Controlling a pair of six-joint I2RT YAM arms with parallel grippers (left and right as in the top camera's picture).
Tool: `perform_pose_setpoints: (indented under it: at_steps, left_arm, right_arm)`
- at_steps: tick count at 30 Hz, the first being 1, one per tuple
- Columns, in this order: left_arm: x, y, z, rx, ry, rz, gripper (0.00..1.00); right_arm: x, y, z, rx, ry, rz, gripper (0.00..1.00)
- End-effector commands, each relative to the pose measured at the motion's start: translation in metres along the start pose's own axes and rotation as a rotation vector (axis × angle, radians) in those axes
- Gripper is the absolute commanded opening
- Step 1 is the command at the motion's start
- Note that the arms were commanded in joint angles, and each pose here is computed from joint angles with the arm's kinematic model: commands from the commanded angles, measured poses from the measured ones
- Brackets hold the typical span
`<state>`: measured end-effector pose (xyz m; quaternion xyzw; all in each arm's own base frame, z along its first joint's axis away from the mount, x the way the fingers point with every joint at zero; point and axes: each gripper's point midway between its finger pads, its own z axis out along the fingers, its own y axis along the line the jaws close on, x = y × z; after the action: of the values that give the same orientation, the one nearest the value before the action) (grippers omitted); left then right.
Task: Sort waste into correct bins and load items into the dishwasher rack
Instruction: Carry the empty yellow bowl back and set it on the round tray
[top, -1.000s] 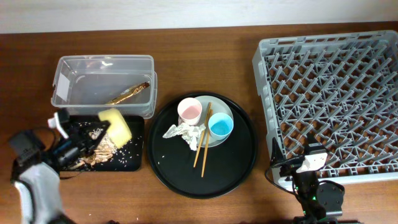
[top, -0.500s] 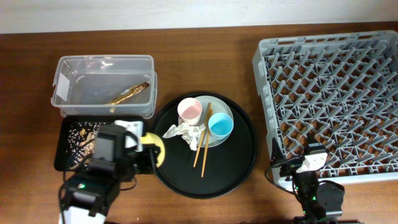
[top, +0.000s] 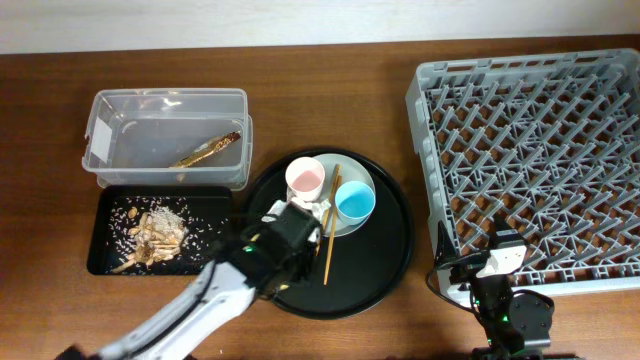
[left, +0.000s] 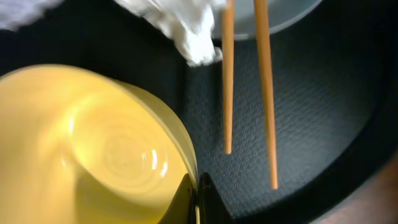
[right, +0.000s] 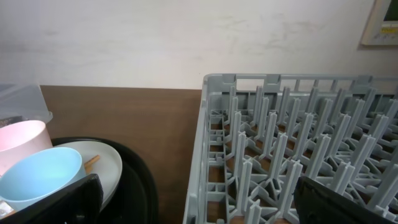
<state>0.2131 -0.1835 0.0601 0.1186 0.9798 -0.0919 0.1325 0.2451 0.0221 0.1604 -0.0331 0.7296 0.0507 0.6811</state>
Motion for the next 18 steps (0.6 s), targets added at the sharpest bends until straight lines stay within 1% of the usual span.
perform_pose_setpoints:
  at_steps: [1,3,4,6,7,8,10,12,16,17,18]
  left_arm:
    - [0.000,0.004,0.010,-0.083,-0.003,0.004,0.00]
    - [0.002,0.003,0.011,-0.085,-0.001,0.010,0.08]
    - [0.001,0.003,0.010,-0.084,-0.002,0.010,0.15]
    - [-0.001,0.002,0.009,-0.081,-0.008,0.007,0.36]
    - [-0.003,0.000,0.008,-0.079,-0.013,0.006,0.45]
    - [-0.008,-0.002,0.004,-0.073,-0.023,0.006,0.52]
    - [-0.020,-0.007,-0.005,-0.065,-0.050,0.004,0.53]
    - [-0.038,-0.014,-0.025,-0.059,-0.095,0.002,0.52]
    - [-0.069,-0.008,-0.048,-0.132,-0.211,0.023,0.52]
    - [-0.076,-0.006,-0.050,-0.156,-0.243,0.056,0.59]
    - [-0.081,-0.003,-0.051,-0.183,-0.261,0.084,0.62]
  right_arm:
    - [0.002,0.000,0.000,-0.001,0.002,0.002,0.98]
    - [0.002,0.000,0.000,-0.001,0.002,0.002,0.99]
    - [0.002,0.000,0.000,-0.001,0.002,0.002,0.99]
    - [0.002,0.000,0.000,-0.001,0.002,0.002,0.99]
    - [0.002,0.000,0.000,-0.001,0.002,0.002,0.99]
    - [0.002,0.000,0.000,-0.001,0.002,0.002,0.99]
    - [0.002,0.000,0.000,-0.001,0.002,0.002,0.99]
    - [0.002,0.000,0.000,-0.001,0.002,0.002,0.99]
    - [0.002,0.000,0.000,-0.001,0.002,0.002,0.99]
    - [0.002,0.000,0.000,-0.001,0.002,0.002,0.99]
    - [0.002,0.000,0.000,-0.001,0.002,0.002,0.99]
